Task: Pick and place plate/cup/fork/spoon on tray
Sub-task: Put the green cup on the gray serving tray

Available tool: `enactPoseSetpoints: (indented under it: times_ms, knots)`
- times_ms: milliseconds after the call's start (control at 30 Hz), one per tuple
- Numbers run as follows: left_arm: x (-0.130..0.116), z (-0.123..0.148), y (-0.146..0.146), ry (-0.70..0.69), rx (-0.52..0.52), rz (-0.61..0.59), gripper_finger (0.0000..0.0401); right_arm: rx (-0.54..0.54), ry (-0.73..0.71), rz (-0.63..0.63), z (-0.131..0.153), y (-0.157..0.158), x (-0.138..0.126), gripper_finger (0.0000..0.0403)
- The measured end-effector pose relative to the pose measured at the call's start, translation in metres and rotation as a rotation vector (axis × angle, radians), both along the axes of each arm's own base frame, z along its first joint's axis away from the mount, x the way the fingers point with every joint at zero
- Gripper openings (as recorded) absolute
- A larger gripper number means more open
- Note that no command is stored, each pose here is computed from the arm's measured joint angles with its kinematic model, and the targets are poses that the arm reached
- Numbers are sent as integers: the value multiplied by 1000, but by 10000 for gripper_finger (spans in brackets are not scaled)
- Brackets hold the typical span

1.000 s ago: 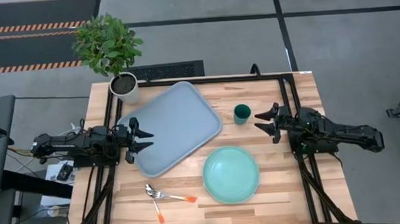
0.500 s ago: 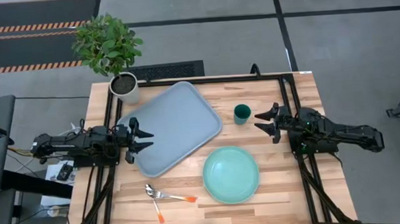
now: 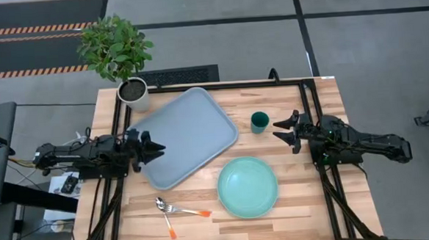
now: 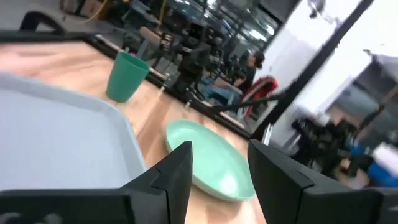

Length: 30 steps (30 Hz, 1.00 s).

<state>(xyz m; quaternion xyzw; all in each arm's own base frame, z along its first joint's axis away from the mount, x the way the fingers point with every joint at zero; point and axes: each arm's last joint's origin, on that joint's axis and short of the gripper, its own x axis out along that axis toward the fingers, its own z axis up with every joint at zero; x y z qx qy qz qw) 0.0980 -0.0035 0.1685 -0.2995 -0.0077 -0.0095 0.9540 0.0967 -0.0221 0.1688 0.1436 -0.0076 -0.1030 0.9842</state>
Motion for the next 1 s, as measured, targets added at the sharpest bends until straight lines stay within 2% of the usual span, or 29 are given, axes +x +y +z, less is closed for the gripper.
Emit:
enactPoseSetpoints:
  times_ms: [200, 333, 433, 567, 633, 700, 800, 900, 1000]
  knots:
    - [-1, 5, 4, -70, -304, 138, 144, 0, 0, 0, 0, 0, 0, 238]
    - [-2, 6, 10, -129, -443, 323, 144, -11, 2, 0, 0, 0, 0, 238]
    - [-3, 7, 13, -192, -577, 397, 144, -183, 39, -5, 0, -1, 0, 238]
    - [-3, 11, 13, -252, -675, 388, 144, -378, 80, -2, 0, -1, 0, 238]
    - [-4, 16, 13, -305, -709, 356, 144, -455, 97, -2, 0, -1, 0, 238]
    - [-6, 24, 12, -375, -725, 306, 144, -577, 123, -1, 0, -1, 0, 238]
    - [-10, 40, 12, -442, -698, 261, 144, -719, 154, 1, 0, -1, 0, 238]
    - [-15, 65, 11, -496, -647, 251, 144, -783, 167, 2, 0, -1, 0, 238]
    - [-12, 85, 11, -476, -581, 288, 144, -782, 167, 2, 0, -1, 0, 238]
